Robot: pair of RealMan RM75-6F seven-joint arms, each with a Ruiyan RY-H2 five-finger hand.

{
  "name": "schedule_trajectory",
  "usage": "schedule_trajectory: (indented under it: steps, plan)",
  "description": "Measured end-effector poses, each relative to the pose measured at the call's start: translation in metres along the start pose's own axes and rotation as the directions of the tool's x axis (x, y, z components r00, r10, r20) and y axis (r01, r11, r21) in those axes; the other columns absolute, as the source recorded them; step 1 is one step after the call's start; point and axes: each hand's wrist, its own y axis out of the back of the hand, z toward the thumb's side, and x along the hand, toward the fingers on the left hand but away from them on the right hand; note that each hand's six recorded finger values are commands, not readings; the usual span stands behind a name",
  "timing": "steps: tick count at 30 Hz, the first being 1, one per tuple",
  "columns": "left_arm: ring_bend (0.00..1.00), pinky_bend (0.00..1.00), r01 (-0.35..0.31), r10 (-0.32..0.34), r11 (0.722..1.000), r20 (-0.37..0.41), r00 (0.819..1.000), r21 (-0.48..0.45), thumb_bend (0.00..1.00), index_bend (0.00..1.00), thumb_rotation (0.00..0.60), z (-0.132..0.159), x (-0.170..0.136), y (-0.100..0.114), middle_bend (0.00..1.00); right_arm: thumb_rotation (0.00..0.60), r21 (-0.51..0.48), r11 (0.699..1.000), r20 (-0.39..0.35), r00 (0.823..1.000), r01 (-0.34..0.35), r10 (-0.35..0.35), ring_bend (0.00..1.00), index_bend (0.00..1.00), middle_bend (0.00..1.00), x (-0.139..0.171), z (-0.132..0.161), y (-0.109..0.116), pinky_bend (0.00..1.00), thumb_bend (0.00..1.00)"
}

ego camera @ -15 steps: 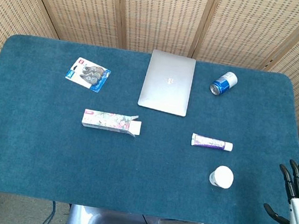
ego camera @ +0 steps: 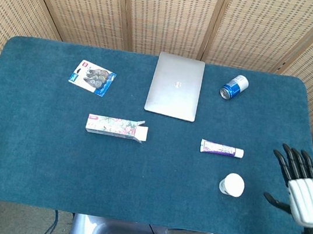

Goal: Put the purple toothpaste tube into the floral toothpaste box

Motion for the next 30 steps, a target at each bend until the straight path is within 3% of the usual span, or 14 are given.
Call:
schedule_trajectory:
  steps: [4, 8, 14, 21, 24, 30]
  plan:
    - [0.0, 0.0, 0.004, -0.004, 1.0, -0.024, 1.0, 0.01, 0.24, 0.0, 0.6, -0.003, 0.009, -0.004, 0.0, 0.6, -0.006, 0.997, -0.024, 0.996, -0.082, 0.081, 0.0, 0.03, 0.03, -0.039, 0.001, -0.013, 0.01, 0.0]
    - [0.0, 0.0, 0.016, -0.015, 1.0, -0.045, 0.999, 0.022, 0.24, 0.0, 0.6, -0.006, 0.018, -0.009, 0.0, 0.6, -0.02, 0.977, -0.018, 0.977, -0.211, 0.211, 0.01, 0.12, 0.11, -0.076, 0.001, -0.042, 0.07, 0.0]
    - [0.0, 0.0, 0.014, -0.012, 1.0, -0.064, 0.998, 0.025, 0.24, 0.0, 0.6, -0.008, 0.027, -0.01, 0.0, 0.6, -0.058, 0.947, 0.048, 0.947, -0.315, 0.317, 0.14, 0.24, 0.24, -0.113, -0.005, -0.092, 0.24, 0.0]
    - [0.0, 0.0, 0.038, -0.036, 0.999, -0.085, 0.996, 0.022, 0.24, 0.0, 0.6, -0.011, 0.032, -0.014, 0.0, 0.6, -0.078, 0.927, 0.098, 0.922, -0.368, 0.375, 0.2, 0.29, 0.31, -0.137, -0.002, -0.143, 0.27, 0.02]
    - [0.0, 0.0, 0.041, -0.039, 0.999, -0.083, 0.996, 0.024, 0.24, 0.0, 0.6, -0.01, 0.033, -0.015, 0.0, 0.6, -0.075, 0.922, 0.101, 0.917, -0.38, 0.387, 0.21, 0.3, 0.32, -0.144, 0.004, -0.157, 0.29, 0.12]
    - [0.0, 0.0, 0.047, -0.045, 0.999, -0.092, 0.995, 0.023, 0.24, 0.0, 0.6, -0.011, 0.034, -0.016, 0.0, 0.6, -0.06, 0.91, 0.101, 0.905, -0.41, 0.414, 0.22, 0.31, 0.33, -0.151, 0.014, -0.174, 0.29, 0.17]
